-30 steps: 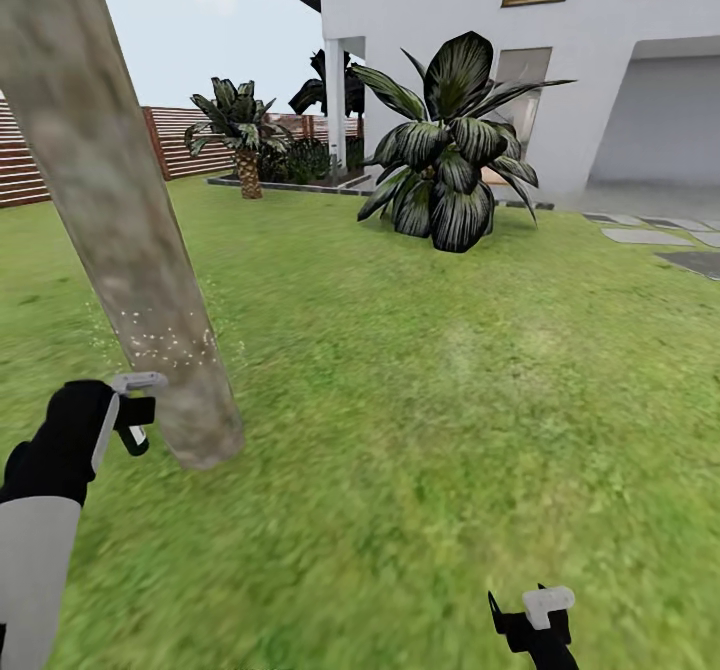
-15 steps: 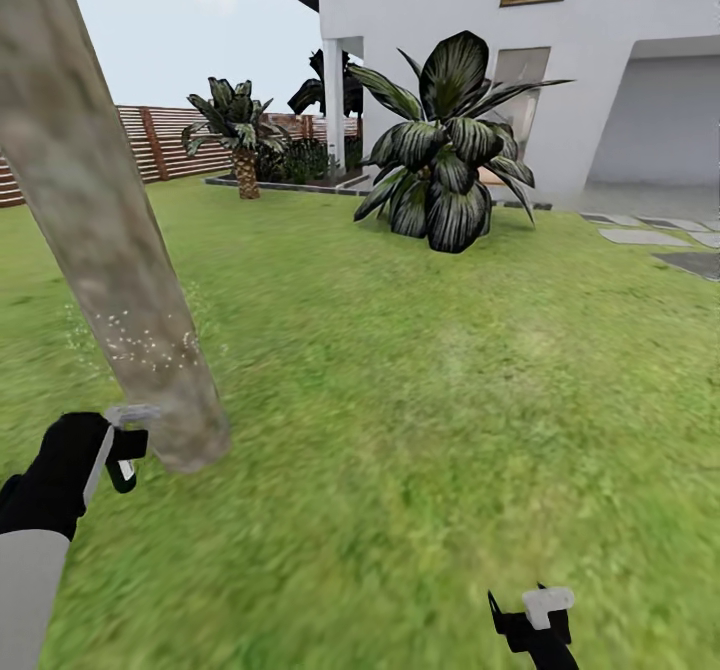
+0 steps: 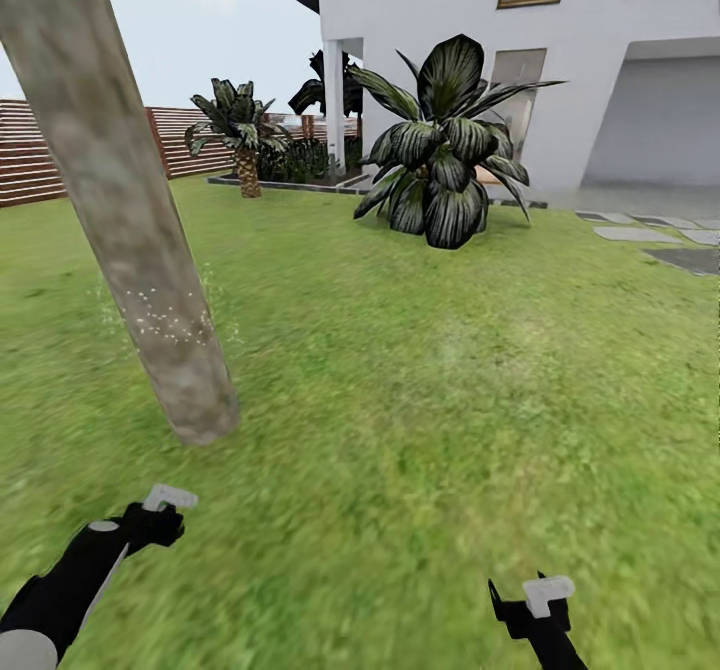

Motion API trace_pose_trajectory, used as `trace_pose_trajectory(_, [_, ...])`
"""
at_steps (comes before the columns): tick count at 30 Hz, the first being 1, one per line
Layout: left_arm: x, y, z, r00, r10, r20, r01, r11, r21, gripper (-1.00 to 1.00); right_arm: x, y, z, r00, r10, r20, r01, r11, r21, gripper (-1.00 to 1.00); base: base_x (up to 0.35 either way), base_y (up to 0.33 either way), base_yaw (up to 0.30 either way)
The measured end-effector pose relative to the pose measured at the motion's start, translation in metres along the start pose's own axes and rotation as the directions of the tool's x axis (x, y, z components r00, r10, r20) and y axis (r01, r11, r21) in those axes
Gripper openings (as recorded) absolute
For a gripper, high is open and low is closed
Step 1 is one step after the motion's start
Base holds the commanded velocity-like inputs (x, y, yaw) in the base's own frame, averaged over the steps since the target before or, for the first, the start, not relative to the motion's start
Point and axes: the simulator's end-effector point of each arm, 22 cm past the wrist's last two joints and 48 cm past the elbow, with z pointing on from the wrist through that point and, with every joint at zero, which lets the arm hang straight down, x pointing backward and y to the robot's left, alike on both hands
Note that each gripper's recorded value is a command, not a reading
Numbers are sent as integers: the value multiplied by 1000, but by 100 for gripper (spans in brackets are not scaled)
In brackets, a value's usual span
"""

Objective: In the garden, pick up the pesticide atomizer on the floor and spray pesticide onto both trees until each tree trunk is fully covered.

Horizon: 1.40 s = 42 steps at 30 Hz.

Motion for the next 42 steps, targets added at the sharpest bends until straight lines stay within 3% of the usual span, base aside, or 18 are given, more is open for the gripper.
trace_pose_trajectory(3, [1,-48,0,989,143,23,-145,975,167,-100,-41,-9,13,996,-37,83,37,999,-2,100,-51,0,0])
trace_pose_trajectory(5, [-1,-90,-6,971,232,60,-238,918,317,-100,-56,19,21,993,-92,76,102,985,-140,100,-7,0,0])
trace_pose_trajectory(7, [2,-116,-13,957,280,80,-287,867,408,-100,-64,41,23,991,-118,66,131,959,-252,100,-2,0,0])
trace_pose_trajectory(8, [7,-133,-18,948,306,87,-310,828,468,-100,-77,50,24,988,-130,85,150,940,-305,100,0,0,0])
trace_pose_trajectory(10, [15,-157,-28,937,337,95,-332,767,549,-100,-93,79,18,972,-196,131,235,868,-438,100,0,0,0])
trace_pose_trajectory(12, [21,-168,-32,924,371,95,-355,734,579,-100,-90,106,5,944,-288,163,329,768,-549,100,0,0,0])
trace_pose_trajectory(13, [26,-175,-33,910,405,94,-378,713,590,-100,-88,113,2,934,-313,170,352,739,-574,100,0,0,0])
trace_pose_trajectory(16, [36,-201,-36,875,473,105,-428,654,624,-100,-86,127,-3,924,-335,183,375,702,-606,100,0,0,0])
trace_pose_trajectory(18, [38,-213,-37,868,484,109,-435,637,636,-100,-87,148,-8,915,-348,203,394,667,-633,100,0,0,0])
trace_pose_trajectory(19, [38,-216,-37,866,488,110,-438,633,638,-100,-86,155,-10,910,-357,211,405,650,-644,-100,0,0,0])
trace_pose_trajectory(22, [41,-219,-36,852,512,106,-453,622,639,-100,-83,176,-18,889,-390,239,441,591,-676,-100,0,0,0])
trace_pose_trajectory(25, [43,-226,-37,843,527,109,-464,608,644,-100,-87,194,-23,878,-397,266,460,550,-697,-100,0,0,0])
trace_pose_trajectory(28, [46,-239,-39,828,548,118,-480,584,655,-100,-101,221,-33,877,-387,284,451,461,-764,-100,0,0,0])
trace_pose_trajectory(29, [46,-241,-39,824,553,120,-484,578,657,-100,-105,225,-34,880,-388,274,439,443,-781,-100,0,0,0])
trace_pose_trajectory(31, [47,-246,-40,822,556,124,-485,570,663,-100,-114,237,-35,885,-382,266,424,427,-798,-100,0,0,0])
trace_pose_trajectory(33, [49,-258,-48,821,555,132,-475,536,698,-100,-123,248,-37,888,-369,274,422,419,-804,-100,0,0,0])
trace_pose_trajectory(37, [52,-280,-53,792,593,147,-497,486,719,-100,-139,253,-36,883,-359,304,443,420,-792,-100,0,0,0])
trace_pose_trajectory(42, [44,-302,-56,786,593,173,-510,464,725,-100,-145,267,-41,886,-342,314,442,411,-798,-100,0,0,0])
